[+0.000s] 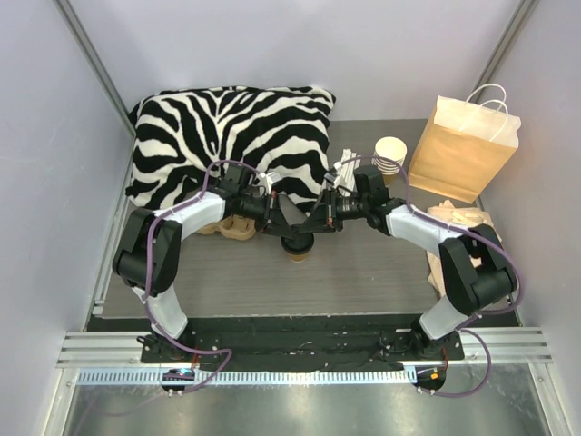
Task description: Pack the takeout coffee
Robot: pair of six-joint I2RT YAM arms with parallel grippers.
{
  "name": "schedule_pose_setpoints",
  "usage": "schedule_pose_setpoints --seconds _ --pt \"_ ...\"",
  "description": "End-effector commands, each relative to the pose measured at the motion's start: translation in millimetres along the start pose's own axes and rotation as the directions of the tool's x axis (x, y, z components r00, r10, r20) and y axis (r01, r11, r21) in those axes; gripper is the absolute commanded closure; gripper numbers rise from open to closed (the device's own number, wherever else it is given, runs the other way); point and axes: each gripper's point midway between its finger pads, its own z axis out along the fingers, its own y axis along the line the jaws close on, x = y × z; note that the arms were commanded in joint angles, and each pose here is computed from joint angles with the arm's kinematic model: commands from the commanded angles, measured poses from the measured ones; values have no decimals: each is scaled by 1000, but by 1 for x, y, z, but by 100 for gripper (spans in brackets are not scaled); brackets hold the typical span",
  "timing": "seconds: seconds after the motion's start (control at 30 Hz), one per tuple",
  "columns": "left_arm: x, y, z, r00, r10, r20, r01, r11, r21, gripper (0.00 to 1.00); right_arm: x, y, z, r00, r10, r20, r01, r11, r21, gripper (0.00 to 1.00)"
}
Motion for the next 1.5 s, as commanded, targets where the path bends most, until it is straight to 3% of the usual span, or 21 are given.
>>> schedule_pose_setpoints --seconds 0.0,0.17,0.43,0.53,0.7,1.0,1.13,1.3,1.47 --pt "-5 28 7 1000 -9 19 11 994 -105 100 2 35 -15 996 -88 7 89 995 -41 99" --pt "-3 33 7 1000 -10 18 12 993 -115 100 16 7 -7 999 -45 -30 46 999 8 99" --pt "3 42 7 1000 -23 1 23 988 -152 100 55 -95 16 984 137 -117 -117 979 166 99" --pt "6 52 7 1000 -28 -12 26 982 -185 100 57 -103 12 984 144 -108 -120 973 199 99" --pt "9 62 7 999 -39 -22 33 975 -220 100 33 -81 6 994 66 -91 -49 982 183 99" --pt "5 59 5 1000 -24 -10 21 974 -224 100 11 47 -2 992 -126 -29 124 990 -71 99" --pt "6 58 5 1000 -23 -9 20 974 -224 100 16 59 2 990 -135 -28 131 986 -103 99" --pt "5 58 5 1000 -20 -8 18 974 -224 100 32 12 17 995 -59 -74 57 998 -39 99" --pt "8 64 6 999 -27 -17 22 971 -236 100 73 -86 31 974 147 -171 -126 984 130 99"
